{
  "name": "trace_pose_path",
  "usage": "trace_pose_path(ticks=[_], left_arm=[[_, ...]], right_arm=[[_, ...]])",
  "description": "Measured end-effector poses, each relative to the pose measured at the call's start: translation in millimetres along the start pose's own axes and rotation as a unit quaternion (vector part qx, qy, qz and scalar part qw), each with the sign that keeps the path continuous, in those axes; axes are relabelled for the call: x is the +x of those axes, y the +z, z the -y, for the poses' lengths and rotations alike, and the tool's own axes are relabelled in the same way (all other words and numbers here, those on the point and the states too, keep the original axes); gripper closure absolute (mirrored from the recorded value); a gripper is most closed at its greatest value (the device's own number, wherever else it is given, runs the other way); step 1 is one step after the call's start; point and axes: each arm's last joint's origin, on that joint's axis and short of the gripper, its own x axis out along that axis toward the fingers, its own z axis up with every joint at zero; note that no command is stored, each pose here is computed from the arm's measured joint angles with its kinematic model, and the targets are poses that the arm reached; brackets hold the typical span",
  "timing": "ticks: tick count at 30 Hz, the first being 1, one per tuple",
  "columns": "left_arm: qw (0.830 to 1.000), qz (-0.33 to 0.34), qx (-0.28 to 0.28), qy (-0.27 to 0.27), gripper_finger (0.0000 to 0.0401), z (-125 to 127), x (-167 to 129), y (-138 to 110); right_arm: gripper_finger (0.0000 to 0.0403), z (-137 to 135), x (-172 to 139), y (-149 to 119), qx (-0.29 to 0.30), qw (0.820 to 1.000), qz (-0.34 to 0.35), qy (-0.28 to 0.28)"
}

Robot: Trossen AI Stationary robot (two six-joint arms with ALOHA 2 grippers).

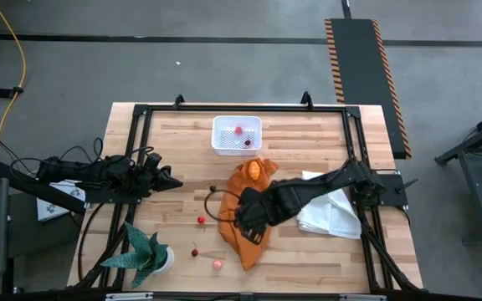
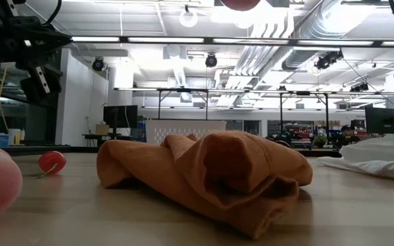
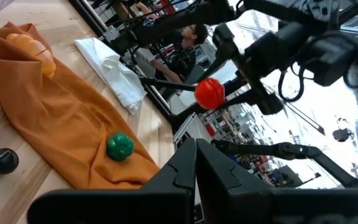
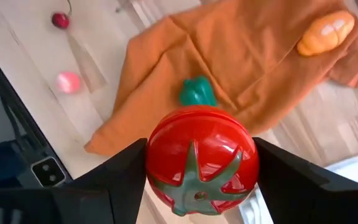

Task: Pick and placing Produce into tupperware
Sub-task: Put the red tomato into the white basket

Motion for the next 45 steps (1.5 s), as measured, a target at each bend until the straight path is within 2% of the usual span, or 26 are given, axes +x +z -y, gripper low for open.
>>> trace_pose_path(ticks=[22, 45], left_arm=[[1.000, 0.000, 0.000, 0.000, 0.0400, 0, 0, 0], [0.999, 0.034, -0.006, 0.027, 0.0400, -2, 0, 2]], right_arm=[[0.0155, 80, -47, 48, -0.025, 0.998, 0.058, 0.017], [0.0155, 170, -110, 60, -0.122, 0.983, 0.134, 0.018]])
